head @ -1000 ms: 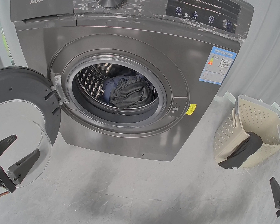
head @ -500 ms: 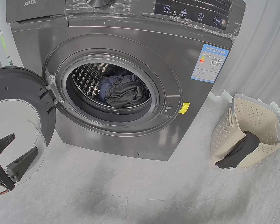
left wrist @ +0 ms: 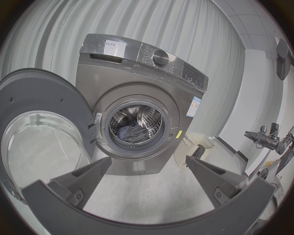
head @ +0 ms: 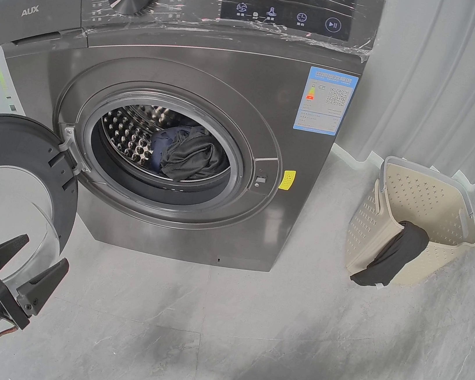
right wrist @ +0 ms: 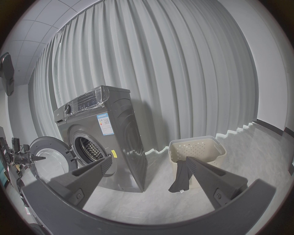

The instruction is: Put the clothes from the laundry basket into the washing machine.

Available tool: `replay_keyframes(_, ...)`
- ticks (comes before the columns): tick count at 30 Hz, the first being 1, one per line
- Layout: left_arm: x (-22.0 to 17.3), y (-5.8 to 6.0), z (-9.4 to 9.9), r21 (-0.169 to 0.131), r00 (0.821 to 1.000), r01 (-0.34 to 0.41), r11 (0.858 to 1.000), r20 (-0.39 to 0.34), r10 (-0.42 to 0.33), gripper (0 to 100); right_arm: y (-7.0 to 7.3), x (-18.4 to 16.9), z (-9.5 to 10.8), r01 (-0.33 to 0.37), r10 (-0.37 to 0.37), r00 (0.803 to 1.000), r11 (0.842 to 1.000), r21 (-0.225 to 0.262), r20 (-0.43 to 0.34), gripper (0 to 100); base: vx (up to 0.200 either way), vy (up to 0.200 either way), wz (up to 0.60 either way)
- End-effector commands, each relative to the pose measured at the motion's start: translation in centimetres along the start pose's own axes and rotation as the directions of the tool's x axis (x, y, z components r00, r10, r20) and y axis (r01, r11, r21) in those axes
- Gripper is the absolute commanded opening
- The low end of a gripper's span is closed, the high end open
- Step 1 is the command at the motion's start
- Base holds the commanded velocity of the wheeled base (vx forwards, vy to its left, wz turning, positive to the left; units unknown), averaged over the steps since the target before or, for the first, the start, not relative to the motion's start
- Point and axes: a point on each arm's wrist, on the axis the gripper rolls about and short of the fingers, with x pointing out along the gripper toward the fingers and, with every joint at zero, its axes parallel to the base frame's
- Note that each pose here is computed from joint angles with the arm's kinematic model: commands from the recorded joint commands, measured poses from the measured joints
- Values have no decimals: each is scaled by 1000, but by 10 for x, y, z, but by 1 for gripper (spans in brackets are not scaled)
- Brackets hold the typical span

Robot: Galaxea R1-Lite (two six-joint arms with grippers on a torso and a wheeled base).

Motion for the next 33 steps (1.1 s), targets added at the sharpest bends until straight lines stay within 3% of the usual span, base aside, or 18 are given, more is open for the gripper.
replay_keyframes(1, -1, 1, -4, 2, 1000, -5, 1000, -15, 5, 100, 0, 1, -1, 2, -2, 1000, 1000, 0, -5, 100, 0, -200, 0)
replay_keyframes(13, -8, 2, -5, 19, 1000, -2, 1000, -18, 2, 100, -1, 5, -2, 14, -14, 999, 1000, -3, -28, 100, 0, -200, 0)
replay_keyframes(17, -9, 1, -5, 50, 999, 13, 999, -30, -11, 100, -2, 9, -3, 33, -33, 999, 999, -3, -42, 100, 0, -200, 0)
replay_keyframes(21, -10, 2, -3, 57, 1000, -1, 998, -12, 1, 100, -4, 10, -5, 58, -57, 997, 998, 26, -53, 100, 0, -50, 0)
replay_keyframes(25, -13, 2, 0, 93, 1000, -10, 996, 20, 9, 100, -6, 23, -10, 74, -70, 991, 997, 30, -117, 100, 0, 0, 0)
replay_keyframes(28, -11, 5, 4, 133, 998, -61, 989, 36, 57, 100, -9, 45, -27, 90, -87, 964, 996, 2, -251, 100, 0, -133, 0)
replay_keyframes(33, -13, 12, 4, 188, 989, -147, 971, 51, 140, 100, -10, 77, -34, 89, -95, 941, 995, -32, -325, 100, 0, -200, 0)
